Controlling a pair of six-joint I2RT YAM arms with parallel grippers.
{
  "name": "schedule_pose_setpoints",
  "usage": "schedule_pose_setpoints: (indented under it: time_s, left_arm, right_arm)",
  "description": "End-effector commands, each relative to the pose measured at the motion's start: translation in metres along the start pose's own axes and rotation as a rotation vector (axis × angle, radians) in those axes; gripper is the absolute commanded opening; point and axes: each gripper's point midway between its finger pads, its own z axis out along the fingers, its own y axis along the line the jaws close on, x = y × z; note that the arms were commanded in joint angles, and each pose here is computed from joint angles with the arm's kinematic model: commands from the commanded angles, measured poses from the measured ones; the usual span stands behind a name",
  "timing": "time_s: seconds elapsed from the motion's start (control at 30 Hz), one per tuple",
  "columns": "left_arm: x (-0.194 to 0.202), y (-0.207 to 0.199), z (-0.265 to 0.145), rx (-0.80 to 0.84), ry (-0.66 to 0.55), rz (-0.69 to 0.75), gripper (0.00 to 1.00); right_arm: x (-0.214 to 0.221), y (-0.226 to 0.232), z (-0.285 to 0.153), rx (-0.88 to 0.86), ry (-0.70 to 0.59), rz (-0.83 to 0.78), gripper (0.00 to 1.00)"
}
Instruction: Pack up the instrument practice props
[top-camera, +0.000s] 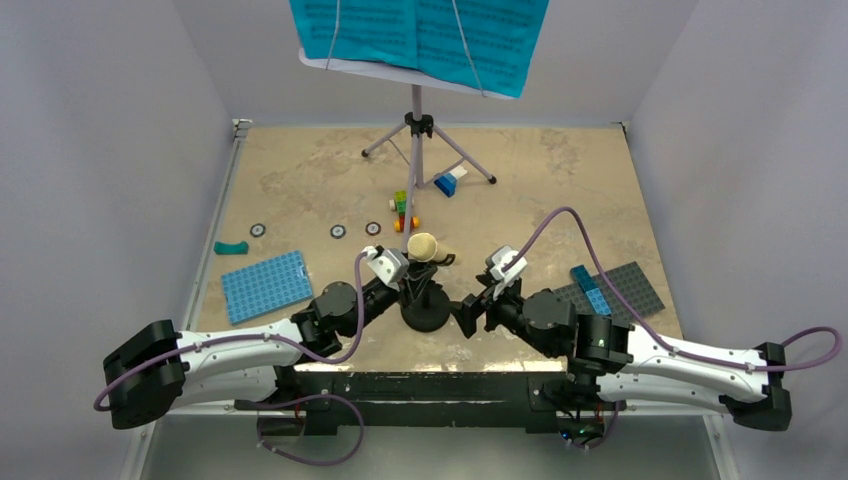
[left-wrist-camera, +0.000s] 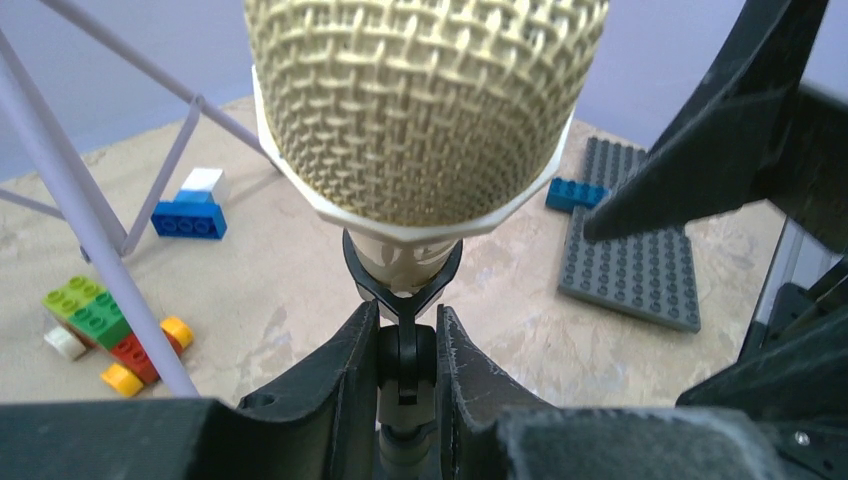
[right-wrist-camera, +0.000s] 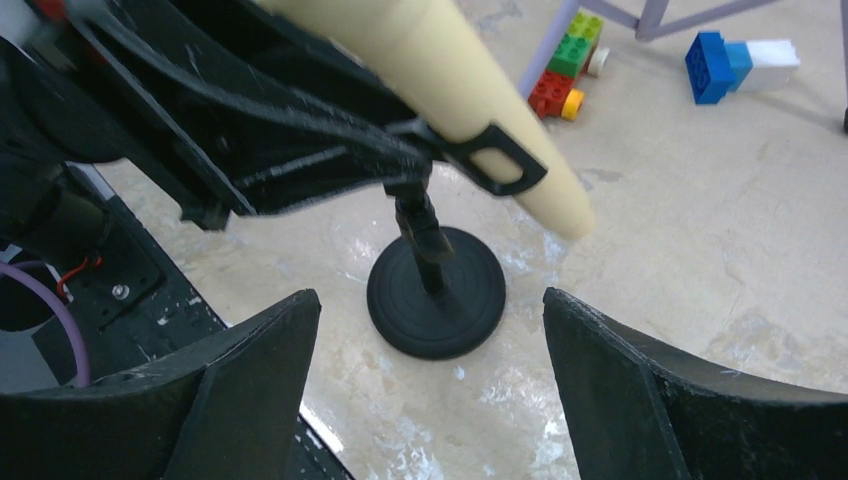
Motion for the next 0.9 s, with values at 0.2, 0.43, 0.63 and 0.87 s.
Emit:
schedule_pose_setpoints:
  time_s: [0.2,0.43,0.63,0.87]
  left_arm:
    - [0.064,0.003,-0.016,0.001,0.157,-0.01,0.0]
    - [0.08,0.001,-0.023,0.019,0.199,-0.03,0.0]
    - [0.089,-0.002,-0.025,0.035,0.242,-0.025,0.0]
    - [0.092,-0.006,-0.026,0.058,0.259,-0.025,0.0]
  right_arm:
    - [-0.056,-0.008,0.009,0.018,-0.343,-0.095,0.85]
    - [-0.064,-0.01,0.021,-0.021,-0.432,-0.175,0.82]
    - [-0.072,0.006,0.035,-0.087,-0.452,-0.305,0.76]
    - [-0.068,0.012,0.05,-0.095,-0.402,-0.365,0.76]
